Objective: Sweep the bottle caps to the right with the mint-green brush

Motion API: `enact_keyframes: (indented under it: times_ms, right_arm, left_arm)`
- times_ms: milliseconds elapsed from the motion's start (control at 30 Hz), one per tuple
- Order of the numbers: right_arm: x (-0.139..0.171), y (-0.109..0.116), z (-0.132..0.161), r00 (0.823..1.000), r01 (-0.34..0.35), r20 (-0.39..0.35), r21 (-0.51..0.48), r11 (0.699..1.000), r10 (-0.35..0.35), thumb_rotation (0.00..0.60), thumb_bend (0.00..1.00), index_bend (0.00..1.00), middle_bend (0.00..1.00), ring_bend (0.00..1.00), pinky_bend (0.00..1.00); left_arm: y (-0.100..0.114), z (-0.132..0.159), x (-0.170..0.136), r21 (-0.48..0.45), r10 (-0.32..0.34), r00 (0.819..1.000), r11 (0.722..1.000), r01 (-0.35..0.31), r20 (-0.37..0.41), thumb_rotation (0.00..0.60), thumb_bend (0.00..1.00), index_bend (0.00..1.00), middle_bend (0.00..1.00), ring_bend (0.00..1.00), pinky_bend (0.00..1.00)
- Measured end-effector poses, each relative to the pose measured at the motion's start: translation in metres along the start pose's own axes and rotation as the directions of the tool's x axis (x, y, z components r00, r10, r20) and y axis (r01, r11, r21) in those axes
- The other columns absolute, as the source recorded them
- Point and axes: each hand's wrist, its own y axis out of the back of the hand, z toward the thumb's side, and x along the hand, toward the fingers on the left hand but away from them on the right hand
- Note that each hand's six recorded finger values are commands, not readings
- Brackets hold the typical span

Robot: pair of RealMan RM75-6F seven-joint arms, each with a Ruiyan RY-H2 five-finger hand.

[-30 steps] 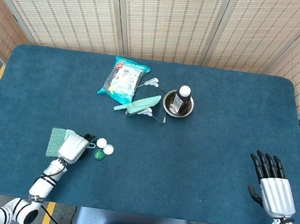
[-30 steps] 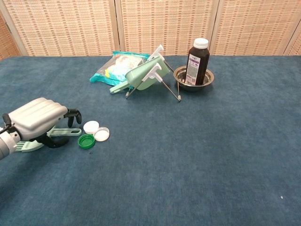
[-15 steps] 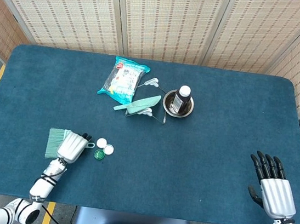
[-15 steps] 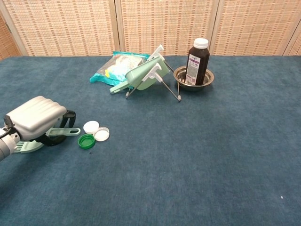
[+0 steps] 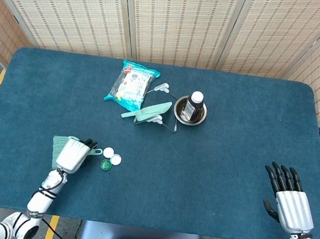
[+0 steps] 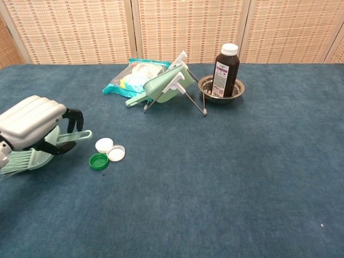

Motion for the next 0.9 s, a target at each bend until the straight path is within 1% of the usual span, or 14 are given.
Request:
enact_keyframes:
  times_ms: [67,133,200,233,300,333,433,467,500,567,633,700,833,900]
  right_arm:
    - [0.000,-0.001,0.001,1.000,-0.004,-0.001,0.001,1.000,0.004,0.600,0.24,0.00,0.00,0.00,0.00]
    - [0.001,-0.002,0.001,1.000,-0.008,-0.003,0.001,1.000,0.008,0.600,0.24,0.00,0.00,0.00,0.00]
    - [0.001,-0.002,0.002,1.000,-0.011,-0.005,0.003,1.000,0.011,0.600,0.24,0.00,0.00,0.00,0.00]
    - [0.001,-0.002,0.002,1.000,-0.013,-0.006,0.003,1.000,0.013,0.600,0.24,0.00,0.00,0.00,0.00]
    - [0.001,-0.003,0.002,1.000,-0.016,-0.007,0.002,1.000,0.016,0.600,0.24,0.00,0.00,0.00,0.00]
    - [0.001,-0.003,0.002,1.000,-0.017,-0.007,0.001,1.000,0.017,0.600,0.24,0.00,0.00,0.00,0.00]
    - [0.001,-0.002,0.003,1.000,-0.017,-0.010,0.000,1.000,0.017,0.600,0.24,0.00,0.00,0.00,0.00]
    - [0.001,-0.002,0.003,1.000,-0.016,-0.010,-0.001,1.000,0.016,0.600,0.24,0.00,0.00,0.00,0.00]
    - [0.002,-0.002,0.003,1.000,-0.017,-0.011,-0.001,1.000,0.017,0.600,0.24,0.00,0.00,0.00,0.00]
    - [0.002,-0.002,0.003,1.000,-0.017,-0.011,-0.002,1.000,0.017,0.600,0.24,0.00,0.00,0.00,0.00]
    - [0.002,-0.002,0.003,1.000,-0.020,-0.012,-0.002,1.000,0.020,0.600,0.24,0.00,0.00,0.00,0.00]
    - [0.002,-0.003,0.004,1.000,-0.027,-0.015,-0.005,1.000,0.027,0.600,0.24,0.00,0.00,0.00,0.00]
    - [0.003,-0.002,0.003,0.999,-0.031,-0.019,-0.012,0.999,0.031,0.600,0.24,0.00,0.00,0.00,0.00]
    - [0.003,-0.001,0.002,0.999,-0.028,-0.017,-0.013,1.000,0.028,0.600,0.24,0.00,0.00,0.00,0.00]
  left_arm:
    - [0.009,0.000,0.000,-0.115,0.043,0.999,0.993,-0.041,0.008,0.600,0.77,0.73,0.85,0.77,0.92]
    - [0.017,0.000,0.000,-0.228,0.084,0.996,0.971,-0.079,0.013,0.600,0.78,0.73,0.85,0.77,0.92]
    - [0.026,0.001,0.000,-0.364,0.135,0.991,0.924,-0.120,0.017,0.600,0.78,0.73,0.85,0.77,0.92]
    - [0.032,0.001,0.000,-0.439,0.166,0.986,0.887,-0.141,0.018,0.600,0.78,0.73,0.85,0.76,0.92]
    - [0.039,0.002,0.001,-0.542,0.208,0.978,0.824,-0.165,0.019,0.600,0.77,0.73,0.85,0.76,0.92]
    - [0.042,0.002,0.003,-0.600,0.233,0.972,0.781,-0.175,0.020,0.600,0.77,0.73,0.85,0.76,0.92]
    - [0.046,0.003,0.007,-0.706,0.272,0.962,0.685,-0.179,0.020,0.600,0.78,0.73,0.86,0.76,0.92]
    - [0.046,0.003,0.009,-0.725,0.278,0.960,0.666,-0.177,0.021,0.600,0.78,0.73,0.86,0.76,0.92]
    - [0.045,0.002,0.011,-0.737,0.281,0.960,0.653,-0.175,0.021,0.600,0.78,0.73,0.86,0.76,0.92]
    - [0.041,0.002,0.015,-0.750,0.281,0.959,0.639,-0.169,0.023,0.600,0.78,0.73,0.86,0.76,0.91]
    - [0.036,0.004,0.018,-0.754,0.274,0.961,0.637,-0.159,0.029,0.600,0.77,0.73,0.86,0.76,0.91]
    - [0.031,0.005,0.020,-0.749,0.267,0.963,0.646,-0.151,0.036,0.600,0.77,0.73,0.86,0.76,0.91]
    - [0.023,0.008,0.023,-0.727,0.256,0.965,0.673,-0.138,0.053,0.600,0.77,0.73,0.86,0.76,0.91]
    - [0.020,0.010,0.024,-0.723,0.251,0.966,0.678,-0.133,0.058,0.600,0.77,0.73,0.86,0.76,0.91]
